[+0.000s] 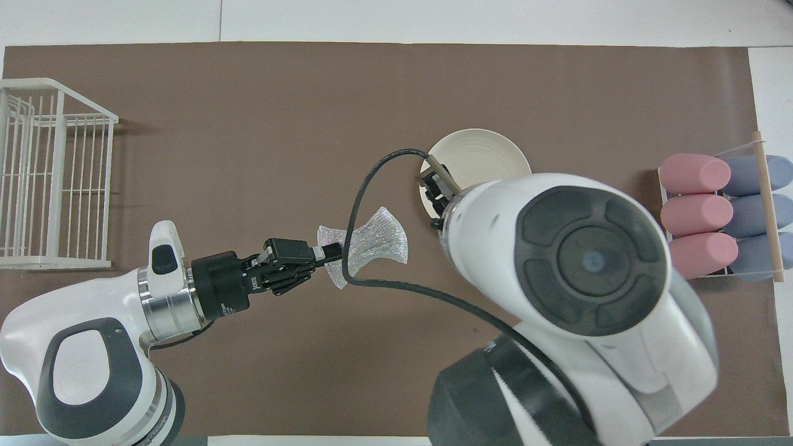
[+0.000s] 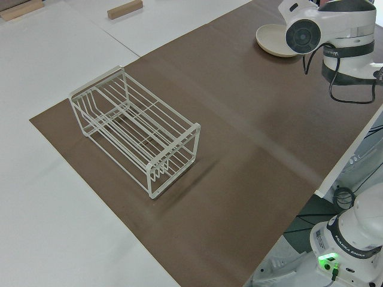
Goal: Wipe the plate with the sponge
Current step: 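Hand the scrubber to the left gripper while the right gripper releases it, then carry the scrubber toward the rack while the right gripper withdraws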
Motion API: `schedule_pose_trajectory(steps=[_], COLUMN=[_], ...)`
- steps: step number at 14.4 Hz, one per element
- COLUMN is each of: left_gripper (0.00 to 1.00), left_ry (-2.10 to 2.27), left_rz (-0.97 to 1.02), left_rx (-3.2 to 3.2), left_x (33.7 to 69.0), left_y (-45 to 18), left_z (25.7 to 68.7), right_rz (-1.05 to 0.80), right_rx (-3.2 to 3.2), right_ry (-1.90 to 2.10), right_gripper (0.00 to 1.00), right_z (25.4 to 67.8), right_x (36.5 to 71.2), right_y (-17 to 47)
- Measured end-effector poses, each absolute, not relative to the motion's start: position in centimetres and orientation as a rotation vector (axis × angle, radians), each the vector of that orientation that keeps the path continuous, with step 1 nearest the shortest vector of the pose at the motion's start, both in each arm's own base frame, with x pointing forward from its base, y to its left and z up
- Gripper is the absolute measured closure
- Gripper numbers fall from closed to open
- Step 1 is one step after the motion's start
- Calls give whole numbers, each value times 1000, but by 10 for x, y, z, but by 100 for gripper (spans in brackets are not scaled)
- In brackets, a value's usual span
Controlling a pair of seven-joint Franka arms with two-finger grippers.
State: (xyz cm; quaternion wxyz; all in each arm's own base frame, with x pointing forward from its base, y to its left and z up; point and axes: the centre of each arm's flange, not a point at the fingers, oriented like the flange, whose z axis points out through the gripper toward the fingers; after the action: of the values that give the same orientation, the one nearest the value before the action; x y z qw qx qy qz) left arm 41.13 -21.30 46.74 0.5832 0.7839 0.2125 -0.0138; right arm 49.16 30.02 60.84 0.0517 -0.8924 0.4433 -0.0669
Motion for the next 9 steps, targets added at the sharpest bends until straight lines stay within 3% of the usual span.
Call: schedule_pose_trajectory(steps=[5,9], left_gripper=[96,96], left_ry=[630,486], left_rz=[36,-76], left_rx=[1883,1924], left_x=[416,419], left_y=[-188,-160], left_z=[449,455], right_rz=[-148,-91], right_rx=[-3045,-3168], right_ry=[793,361], right_gripper=[0,0], right_z=[628,635], right_x=[498,512], right_y=[217,143])
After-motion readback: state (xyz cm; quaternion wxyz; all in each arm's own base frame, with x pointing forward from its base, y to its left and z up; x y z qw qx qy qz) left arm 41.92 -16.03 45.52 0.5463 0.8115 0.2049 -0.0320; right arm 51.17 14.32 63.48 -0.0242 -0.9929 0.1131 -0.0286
